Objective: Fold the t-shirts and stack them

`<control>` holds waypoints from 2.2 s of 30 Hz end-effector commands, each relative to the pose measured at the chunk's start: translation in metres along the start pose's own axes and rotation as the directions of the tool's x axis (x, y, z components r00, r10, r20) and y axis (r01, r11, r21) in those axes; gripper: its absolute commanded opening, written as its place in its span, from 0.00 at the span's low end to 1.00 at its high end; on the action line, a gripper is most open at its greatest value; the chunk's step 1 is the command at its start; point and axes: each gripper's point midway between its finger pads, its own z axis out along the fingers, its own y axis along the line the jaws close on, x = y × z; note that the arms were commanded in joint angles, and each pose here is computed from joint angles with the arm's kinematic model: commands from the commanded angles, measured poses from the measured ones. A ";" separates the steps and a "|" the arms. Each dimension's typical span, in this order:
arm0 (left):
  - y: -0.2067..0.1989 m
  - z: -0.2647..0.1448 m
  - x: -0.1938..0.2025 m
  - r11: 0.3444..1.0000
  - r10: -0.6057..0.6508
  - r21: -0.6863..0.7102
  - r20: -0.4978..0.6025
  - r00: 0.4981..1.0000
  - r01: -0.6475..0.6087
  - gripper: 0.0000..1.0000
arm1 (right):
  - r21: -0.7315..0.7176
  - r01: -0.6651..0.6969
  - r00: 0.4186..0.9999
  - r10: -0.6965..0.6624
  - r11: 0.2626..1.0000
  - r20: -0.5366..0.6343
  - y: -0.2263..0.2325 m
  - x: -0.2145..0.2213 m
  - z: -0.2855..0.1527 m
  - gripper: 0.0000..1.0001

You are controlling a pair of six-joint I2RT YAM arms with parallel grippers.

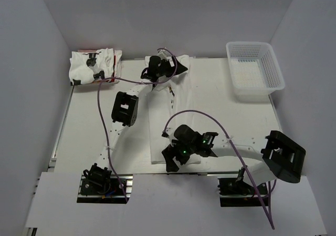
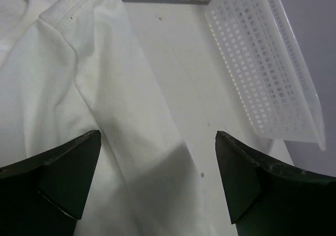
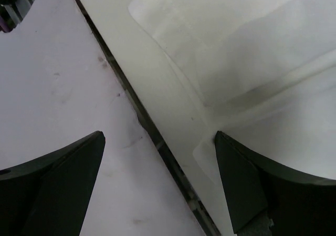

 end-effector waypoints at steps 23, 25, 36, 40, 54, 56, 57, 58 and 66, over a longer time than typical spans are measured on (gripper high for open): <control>-0.149 -0.323 0.095 0.940 -0.092 -0.342 -0.262 0.961 -0.004 1.00 | 0.394 -0.576 0.791 0.366 0.716 0.491 -0.085 0.016 -0.107 0.90; -0.133 -0.351 0.146 0.916 -0.185 -0.401 -0.342 0.921 0.035 1.00 | 0.389 -0.587 0.791 0.401 0.710 0.463 -0.086 0.025 -0.101 0.90; -0.120 -0.443 0.278 0.832 -0.411 -0.550 -0.528 0.743 0.070 0.94 | 0.308 -0.617 0.780 0.509 0.724 0.364 -0.081 0.046 -0.067 0.90; -0.127 -0.444 0.300 0.853 -0.411 -0.518 -0.592 0.693 0.064 0.88 | 0.308 -0.621 0.781 0.531 0.721 0.329 -0.081 0.052 -0.061 0.90; -0.100 -0.446 0.325 0.812 -0.424 -0.583 -0.624 0.656 -0.030 0.00 | 0.333 -0.647 0.762 0.575 0.686 0.296 -0.086 0.063 -0.057 0.22; -0.104 -0.441 0.318 0.821 -0.405 -0.570 -0.615 0.676 -0.026 0.00 | 0.336 -0.645 0.764 0.571 0.687 0.300 -0.086 0.061 -0.058 0.14; -0.107 -0.437 0.314 0.829 -0.395 -0.559 -0.611 0.686 -0.021 0.00 | 0.336 -0.644 0.765 0.562 0.688 0.314 -0.087 0.056 -0.060 0.11; -0.107 -0.434 0.313 0.834 -0.388 -0.552 -0.608 0.692 -0.018 0.00 | 0.338 -0.631 0.775 0.545 0.698 0.320 -0.089 0.054 -0.061 0.05; -0.132 -0.405 0.269 0.867 -0.311 -0.499 -0.541 0.781 -0.001 0.00 | 0.311 -0.581 0.788 0.425 0.752 0.445 -0.085 -0.014 -0.078 0.00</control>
